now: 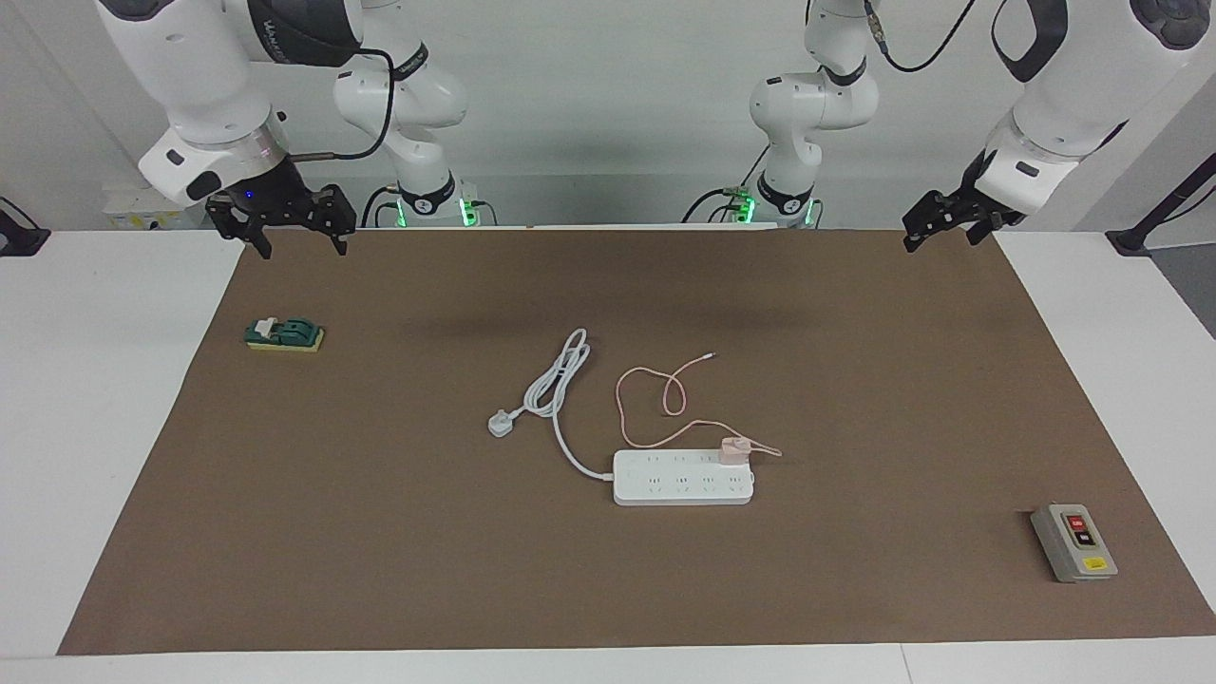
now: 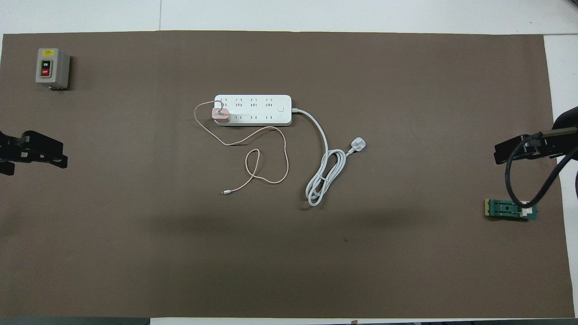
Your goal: Plug charger into power strip
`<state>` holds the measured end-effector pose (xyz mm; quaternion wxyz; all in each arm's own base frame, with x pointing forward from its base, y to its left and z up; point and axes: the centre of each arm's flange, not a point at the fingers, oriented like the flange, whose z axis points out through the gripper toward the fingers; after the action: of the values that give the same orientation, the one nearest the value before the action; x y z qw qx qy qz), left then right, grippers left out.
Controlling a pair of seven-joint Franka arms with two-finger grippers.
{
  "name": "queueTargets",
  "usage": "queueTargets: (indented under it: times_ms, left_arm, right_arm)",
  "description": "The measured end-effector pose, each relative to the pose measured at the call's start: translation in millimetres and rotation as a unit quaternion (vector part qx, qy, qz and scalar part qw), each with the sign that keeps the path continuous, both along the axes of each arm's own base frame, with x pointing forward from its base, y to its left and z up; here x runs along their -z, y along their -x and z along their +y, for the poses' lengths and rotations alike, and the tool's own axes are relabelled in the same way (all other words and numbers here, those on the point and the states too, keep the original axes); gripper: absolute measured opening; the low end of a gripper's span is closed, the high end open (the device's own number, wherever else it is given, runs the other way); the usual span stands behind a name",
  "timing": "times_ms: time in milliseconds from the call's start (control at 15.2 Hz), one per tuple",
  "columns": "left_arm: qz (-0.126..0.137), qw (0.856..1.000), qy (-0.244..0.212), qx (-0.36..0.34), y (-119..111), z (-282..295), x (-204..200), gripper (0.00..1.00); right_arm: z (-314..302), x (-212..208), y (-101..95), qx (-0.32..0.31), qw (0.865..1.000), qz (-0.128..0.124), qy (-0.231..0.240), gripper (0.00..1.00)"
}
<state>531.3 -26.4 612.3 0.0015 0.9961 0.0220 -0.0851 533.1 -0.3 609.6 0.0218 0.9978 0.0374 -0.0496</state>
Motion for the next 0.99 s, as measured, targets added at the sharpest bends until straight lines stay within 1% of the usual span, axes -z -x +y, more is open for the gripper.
queueTargets:
  times_ms: [526, 986]
  left_arm:
    - [-0.003, 1.0, 0.003, 0.018, -1.1, -2.3, -0.2, 1.0]
    - [0.0, 1.0, 0.003, 0.027, -9.5, -11.9, 15.2, 1.0]
  right_arm:
    - [0.0, 0.0, 0.0, 0.0, 1.0, 0.0, 0.0, 1.0]
    - [0.0, 0.0, 0.0, 0.0, 1.0, 0.0, 0.0, 1.0]
